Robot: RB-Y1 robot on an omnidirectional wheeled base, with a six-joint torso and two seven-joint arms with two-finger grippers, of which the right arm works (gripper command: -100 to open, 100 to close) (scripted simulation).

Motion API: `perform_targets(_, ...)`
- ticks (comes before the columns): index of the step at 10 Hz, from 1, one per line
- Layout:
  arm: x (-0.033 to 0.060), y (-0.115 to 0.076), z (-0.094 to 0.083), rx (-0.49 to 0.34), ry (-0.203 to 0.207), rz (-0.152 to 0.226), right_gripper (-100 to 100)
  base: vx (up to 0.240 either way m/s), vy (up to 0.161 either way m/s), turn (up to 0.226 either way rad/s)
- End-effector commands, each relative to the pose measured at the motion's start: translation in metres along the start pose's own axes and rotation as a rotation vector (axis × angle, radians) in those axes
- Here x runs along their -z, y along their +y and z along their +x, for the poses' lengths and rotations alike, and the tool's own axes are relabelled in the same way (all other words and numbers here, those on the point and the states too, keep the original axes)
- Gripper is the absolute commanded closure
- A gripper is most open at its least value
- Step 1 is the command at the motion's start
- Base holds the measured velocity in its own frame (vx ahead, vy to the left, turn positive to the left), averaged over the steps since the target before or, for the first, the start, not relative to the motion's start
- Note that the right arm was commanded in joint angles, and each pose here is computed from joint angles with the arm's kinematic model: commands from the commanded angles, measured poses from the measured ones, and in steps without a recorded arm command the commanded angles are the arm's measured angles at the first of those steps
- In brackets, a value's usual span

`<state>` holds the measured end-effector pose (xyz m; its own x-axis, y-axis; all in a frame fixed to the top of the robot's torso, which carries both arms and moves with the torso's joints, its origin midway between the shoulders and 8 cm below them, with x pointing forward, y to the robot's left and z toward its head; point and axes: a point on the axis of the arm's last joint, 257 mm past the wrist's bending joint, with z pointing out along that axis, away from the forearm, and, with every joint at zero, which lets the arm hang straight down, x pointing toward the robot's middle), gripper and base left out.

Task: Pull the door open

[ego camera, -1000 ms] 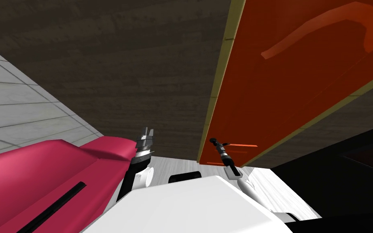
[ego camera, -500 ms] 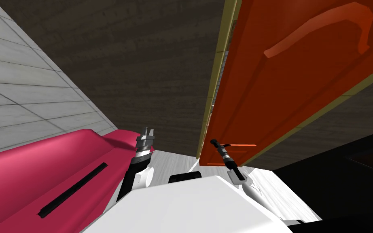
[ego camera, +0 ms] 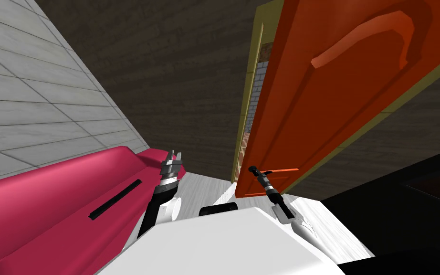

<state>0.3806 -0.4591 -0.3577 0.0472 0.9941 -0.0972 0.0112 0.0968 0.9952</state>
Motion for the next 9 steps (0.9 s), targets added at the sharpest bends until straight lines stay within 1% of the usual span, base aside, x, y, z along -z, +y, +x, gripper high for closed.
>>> perform_targets(1,0.0071,0.0,-0.002,0.002,0.012,-0.003,100,-0.14,-0.066,0.14)
perform_targets(3,0.0157,0.0,-0.004,0.003,0.026,-0.007,100,-0.214,-0.075,0.2)
perform_targets(6,0.0309,0.001,-0.007,0.005,0.053,-0.011,100,-0.203,-0.047,0.136)
perform_targets(9,0.0451,0.002,-0.009,0.005,0.078,-0.014,100,-0.211,-0.079,0.153)
